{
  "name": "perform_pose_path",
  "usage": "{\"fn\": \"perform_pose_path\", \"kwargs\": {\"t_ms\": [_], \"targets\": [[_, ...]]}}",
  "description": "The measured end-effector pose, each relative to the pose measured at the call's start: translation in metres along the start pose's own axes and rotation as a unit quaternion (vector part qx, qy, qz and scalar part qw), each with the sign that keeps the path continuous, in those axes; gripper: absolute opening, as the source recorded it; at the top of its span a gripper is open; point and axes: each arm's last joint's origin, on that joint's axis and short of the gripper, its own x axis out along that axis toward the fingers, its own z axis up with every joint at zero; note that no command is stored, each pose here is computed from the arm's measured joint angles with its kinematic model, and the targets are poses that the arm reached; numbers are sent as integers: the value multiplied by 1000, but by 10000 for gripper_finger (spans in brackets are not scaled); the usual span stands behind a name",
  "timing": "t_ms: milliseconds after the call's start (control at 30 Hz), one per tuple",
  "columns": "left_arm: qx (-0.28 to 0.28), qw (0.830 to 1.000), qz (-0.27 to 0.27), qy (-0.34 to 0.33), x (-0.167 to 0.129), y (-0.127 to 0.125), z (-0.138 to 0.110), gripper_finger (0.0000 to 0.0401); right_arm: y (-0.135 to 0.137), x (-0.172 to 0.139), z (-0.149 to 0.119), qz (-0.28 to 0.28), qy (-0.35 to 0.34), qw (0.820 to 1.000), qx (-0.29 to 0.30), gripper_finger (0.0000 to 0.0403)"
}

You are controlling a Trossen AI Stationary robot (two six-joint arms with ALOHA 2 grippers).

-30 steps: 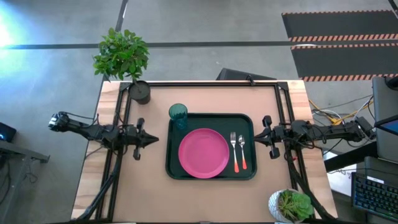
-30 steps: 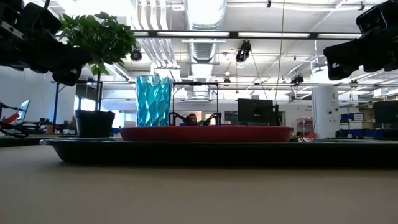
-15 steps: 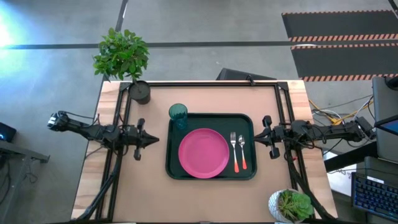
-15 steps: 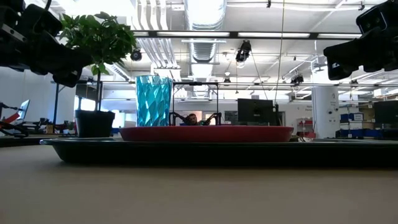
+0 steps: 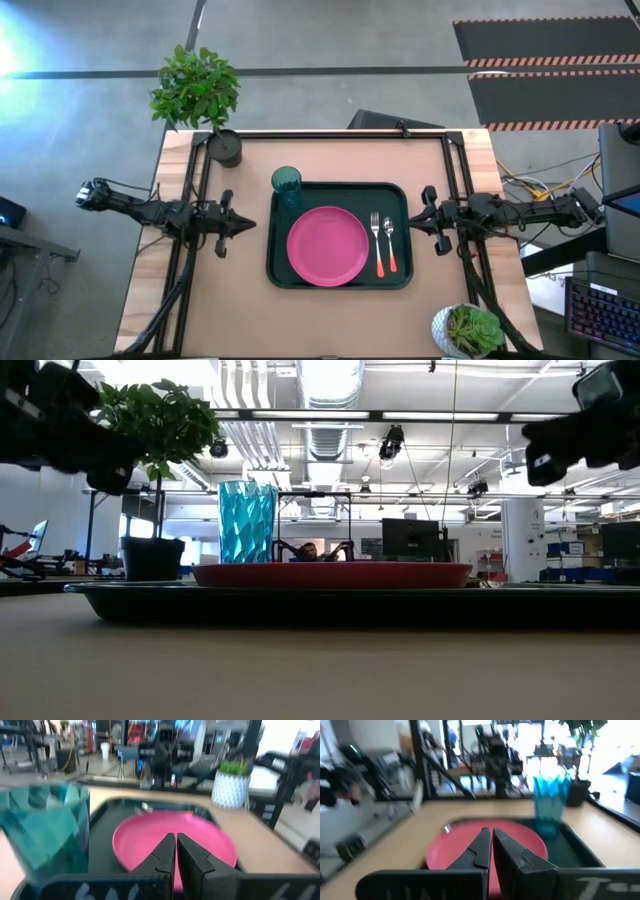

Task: Pick and place plate/cup/fork/spoon on tray
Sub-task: Move the green tray to the center of the table

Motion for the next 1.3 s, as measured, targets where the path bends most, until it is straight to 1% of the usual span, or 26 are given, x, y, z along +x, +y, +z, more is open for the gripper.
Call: {"fn": "perform_pose_path", "kwargs": {"t_ms": [100,167,200,267,333,400,533,600,667,700,800,867,967,1033,1133,1200,1300], "targets": [[-4,999,-5,-42,-1,-1,10,0,1,-1,12,16,-32,999,7,9],[6,999,-5,-41,-1,-1,14,0,3,-4,30,19,-64,998,5,9],[7,999,-5,-51,-2,-2,20,0,3,-6,38,20,-74,997,5,9],[7,997,-9,-73,-4,-3,34,0,4,-9,54,20,-86,996,2,9],[6,997,-11,-81,-6,-4,44,0,5,-11,69,20,-87,996,-2,9],[7,997,-13,-81,-9,-5,57,0,5,-11,82,19,-61,998,2,9],[19,999,-12,-38,-10,-7,75,0,5,-3,108,5,12,999,31,9],[25,999,-11,-23,-10,-8,87,0,5,7,121,3,47,998,31,9],[39,999,-11,-12,-10,-10,97,0,4,27,125,-2,117,993,34,9],[48,999,-14,-9,-10,-10,101,0,4,36,125,-5,152,988,40,9],[63,998,-25,-9,-11,-12,112,0,3,45,125,-17,215,974,73,9],[64,998,-29,-9,-12,-13,116,0,3,49,122,-27,240,965,103,9],[63,997,-36,-10,-14,-13,116,0,2,49,111,-52,279,946,154,9],[62,997,-42,-13,-15,-13,116,0,1,46,102,-86,310,928,189,9],[61,997,-49,-18,-17,-13,117,0,0,38,88,-136,356,895,232,9],[60,997,-54,-21,-18,-13,118,0,-1,34,83,-155,371,878,260,9],[60,996,-59,-24,-19,-13,118,0,-1,27,72,-184,402,848,292,9]]}}
